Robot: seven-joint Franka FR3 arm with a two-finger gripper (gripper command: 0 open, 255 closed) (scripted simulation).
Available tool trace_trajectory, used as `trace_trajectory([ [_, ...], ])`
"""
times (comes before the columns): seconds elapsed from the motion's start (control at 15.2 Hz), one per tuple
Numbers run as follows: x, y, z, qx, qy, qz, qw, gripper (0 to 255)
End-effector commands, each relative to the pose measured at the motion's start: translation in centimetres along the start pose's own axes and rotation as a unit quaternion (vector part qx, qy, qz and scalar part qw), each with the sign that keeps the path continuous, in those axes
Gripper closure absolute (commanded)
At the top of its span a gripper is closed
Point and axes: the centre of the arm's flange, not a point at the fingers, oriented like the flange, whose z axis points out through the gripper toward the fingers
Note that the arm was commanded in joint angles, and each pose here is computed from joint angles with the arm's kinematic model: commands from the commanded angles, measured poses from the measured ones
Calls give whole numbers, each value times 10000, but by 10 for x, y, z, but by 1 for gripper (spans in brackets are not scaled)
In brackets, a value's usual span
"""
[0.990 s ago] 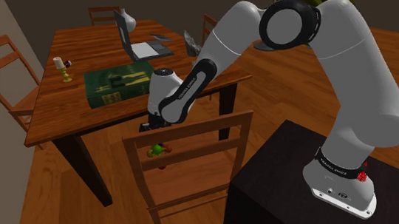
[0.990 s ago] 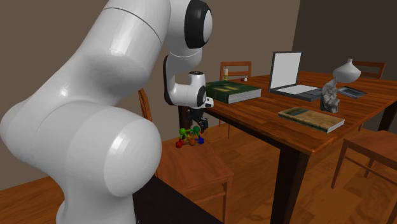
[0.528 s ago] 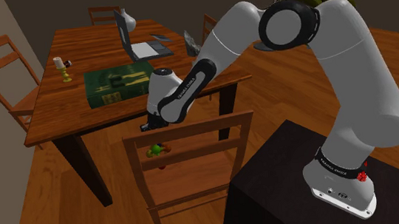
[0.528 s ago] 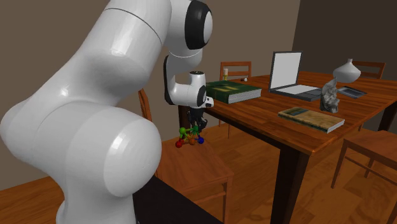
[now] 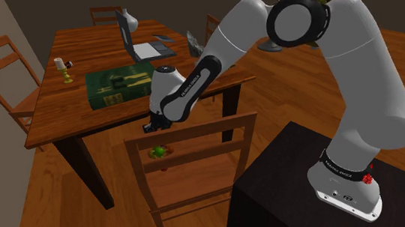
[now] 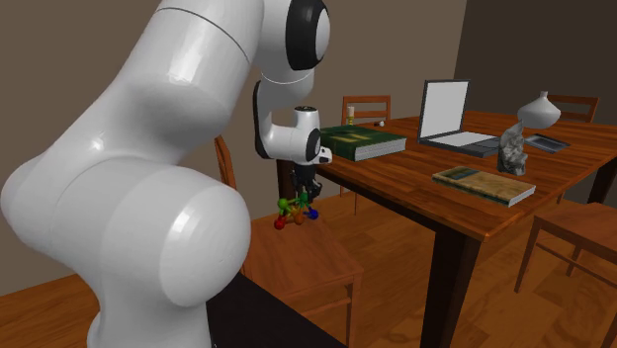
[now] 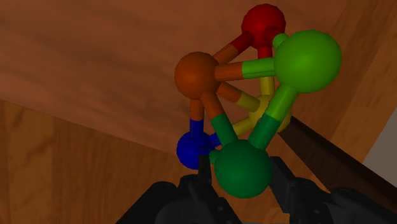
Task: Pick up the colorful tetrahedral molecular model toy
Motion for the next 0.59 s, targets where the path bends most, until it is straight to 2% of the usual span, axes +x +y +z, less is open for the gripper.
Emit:
trace_trajectory([
  [0.0, 1, -2, -11, -2, -3, 0, 10000, 255],
  [0.53, 8, -9, -51, -2, -3, 0, 10000, 255],
])
